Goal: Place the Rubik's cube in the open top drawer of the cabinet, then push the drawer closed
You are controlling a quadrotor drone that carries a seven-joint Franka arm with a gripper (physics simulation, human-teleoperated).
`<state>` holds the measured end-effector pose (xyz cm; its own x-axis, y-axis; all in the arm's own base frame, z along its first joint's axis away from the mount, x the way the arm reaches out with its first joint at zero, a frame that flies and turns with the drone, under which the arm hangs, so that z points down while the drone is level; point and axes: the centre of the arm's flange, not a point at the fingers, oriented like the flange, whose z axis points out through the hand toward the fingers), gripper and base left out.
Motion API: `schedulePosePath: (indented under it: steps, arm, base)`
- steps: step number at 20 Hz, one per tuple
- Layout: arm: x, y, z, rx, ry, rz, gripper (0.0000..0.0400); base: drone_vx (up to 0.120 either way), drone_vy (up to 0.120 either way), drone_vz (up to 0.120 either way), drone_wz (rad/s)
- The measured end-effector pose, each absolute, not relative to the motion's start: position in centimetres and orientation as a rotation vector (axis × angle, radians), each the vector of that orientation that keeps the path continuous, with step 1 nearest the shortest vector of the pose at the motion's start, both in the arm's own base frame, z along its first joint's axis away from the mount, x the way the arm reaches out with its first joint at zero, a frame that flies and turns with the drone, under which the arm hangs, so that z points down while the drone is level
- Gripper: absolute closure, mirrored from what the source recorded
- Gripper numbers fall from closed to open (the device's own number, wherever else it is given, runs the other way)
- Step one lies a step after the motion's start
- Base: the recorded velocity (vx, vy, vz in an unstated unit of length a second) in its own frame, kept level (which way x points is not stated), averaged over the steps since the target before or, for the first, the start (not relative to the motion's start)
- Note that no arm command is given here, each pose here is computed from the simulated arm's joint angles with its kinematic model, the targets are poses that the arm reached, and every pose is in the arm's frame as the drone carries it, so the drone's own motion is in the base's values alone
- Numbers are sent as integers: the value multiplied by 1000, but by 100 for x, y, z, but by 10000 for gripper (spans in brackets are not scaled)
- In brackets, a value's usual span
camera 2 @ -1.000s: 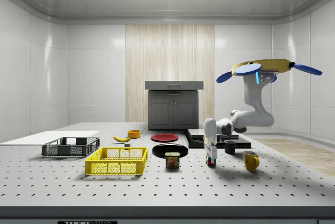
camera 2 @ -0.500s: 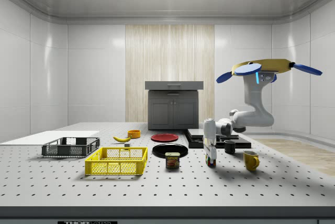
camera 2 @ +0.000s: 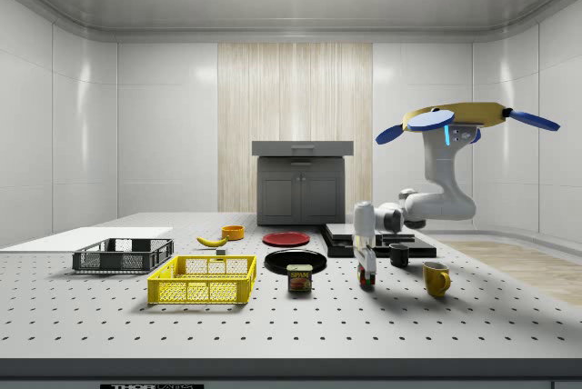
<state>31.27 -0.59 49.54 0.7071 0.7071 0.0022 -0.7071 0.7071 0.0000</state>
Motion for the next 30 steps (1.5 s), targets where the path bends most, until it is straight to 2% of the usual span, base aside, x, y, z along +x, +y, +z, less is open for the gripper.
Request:
schedulePosePath:
  steps: [3, 10, 30]
  arm:
    - [3127, -59, 4825, 1, -2, 785, 75]
    - [3127, -60, 4673, 1, -2, 785, 75]
    - [3127, -60, 4627, 1, -2, 785, 75]
  base:
    - [13, -27, 120, 0]
    - [120, -120, 120, 0]
    - [120, -120, 120, 0]
